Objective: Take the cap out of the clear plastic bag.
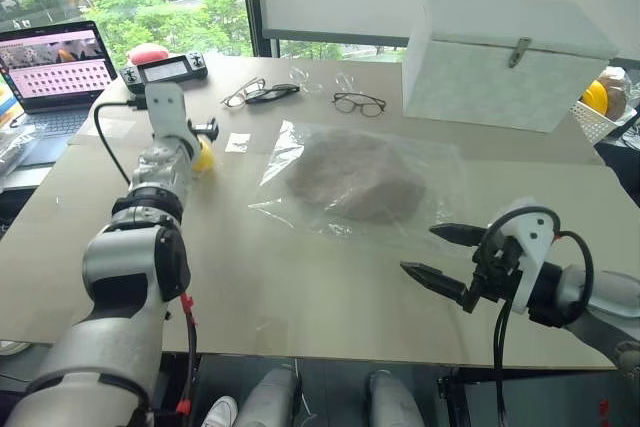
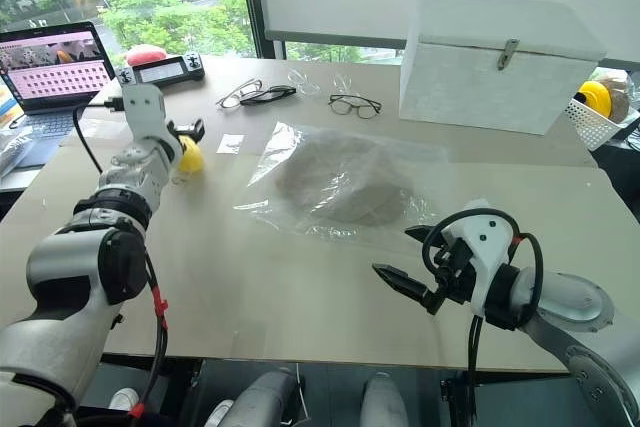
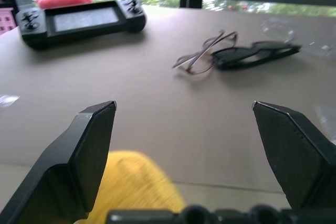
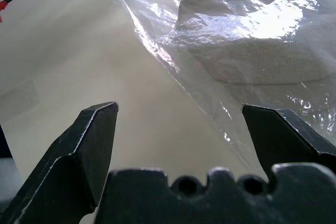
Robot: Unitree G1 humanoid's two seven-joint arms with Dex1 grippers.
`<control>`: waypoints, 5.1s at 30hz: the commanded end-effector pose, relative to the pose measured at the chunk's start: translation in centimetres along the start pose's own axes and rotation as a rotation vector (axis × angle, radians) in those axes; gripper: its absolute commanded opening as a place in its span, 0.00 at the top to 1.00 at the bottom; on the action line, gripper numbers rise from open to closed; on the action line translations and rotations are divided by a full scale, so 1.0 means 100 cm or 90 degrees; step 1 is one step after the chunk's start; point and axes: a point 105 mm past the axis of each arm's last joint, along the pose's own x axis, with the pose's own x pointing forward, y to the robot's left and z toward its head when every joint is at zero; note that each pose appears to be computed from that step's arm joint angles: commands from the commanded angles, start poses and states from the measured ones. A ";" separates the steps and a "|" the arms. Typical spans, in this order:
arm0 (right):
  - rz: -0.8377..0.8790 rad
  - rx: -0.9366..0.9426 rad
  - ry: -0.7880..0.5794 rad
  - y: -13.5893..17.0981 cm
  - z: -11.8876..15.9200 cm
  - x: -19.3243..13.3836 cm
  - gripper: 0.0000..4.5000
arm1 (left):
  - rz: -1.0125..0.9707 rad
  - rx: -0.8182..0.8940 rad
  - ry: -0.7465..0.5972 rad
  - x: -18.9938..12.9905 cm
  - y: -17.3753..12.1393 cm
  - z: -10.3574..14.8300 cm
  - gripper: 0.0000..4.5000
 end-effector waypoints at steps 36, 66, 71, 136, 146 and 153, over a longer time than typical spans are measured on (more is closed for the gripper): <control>-0.128 0.022 -0.012 -0.014 -0.001 -0.031 0.00 | -0.622 0.737 -0.081 -0.099 -0.216 -0.112 0.00; -0.157 0.034 -0.022 -0.009 0.000 -0.036 0.00 | -0.533 0.847 -0.006 -0.074 -0.227 -0.160 0.99; -0.157 0.034 -0.025 -0.007 0.001 -0.034 0.00 | -0.524 0.808 -0.073 -0.071 -0.229 -0.142 0.99; -0.097 0.025 -0.021 -0.012 0.000 -0.015 0.00 | -0.180 0.609 -0.110 -0.040 0.014 -0.020 0.02; -0.100 0.020 -0.028 -0.018 0.003 -0.011 0.00 | -0.125 0.111 -0.038 -0.010 -0.025 -0.026 0.02; -0.102 0.032 -0.030 -0.016 0.000 -0.004 0.00 | -0.605 -0.055 -0.075 -0.069 -0.144 0.011 0.02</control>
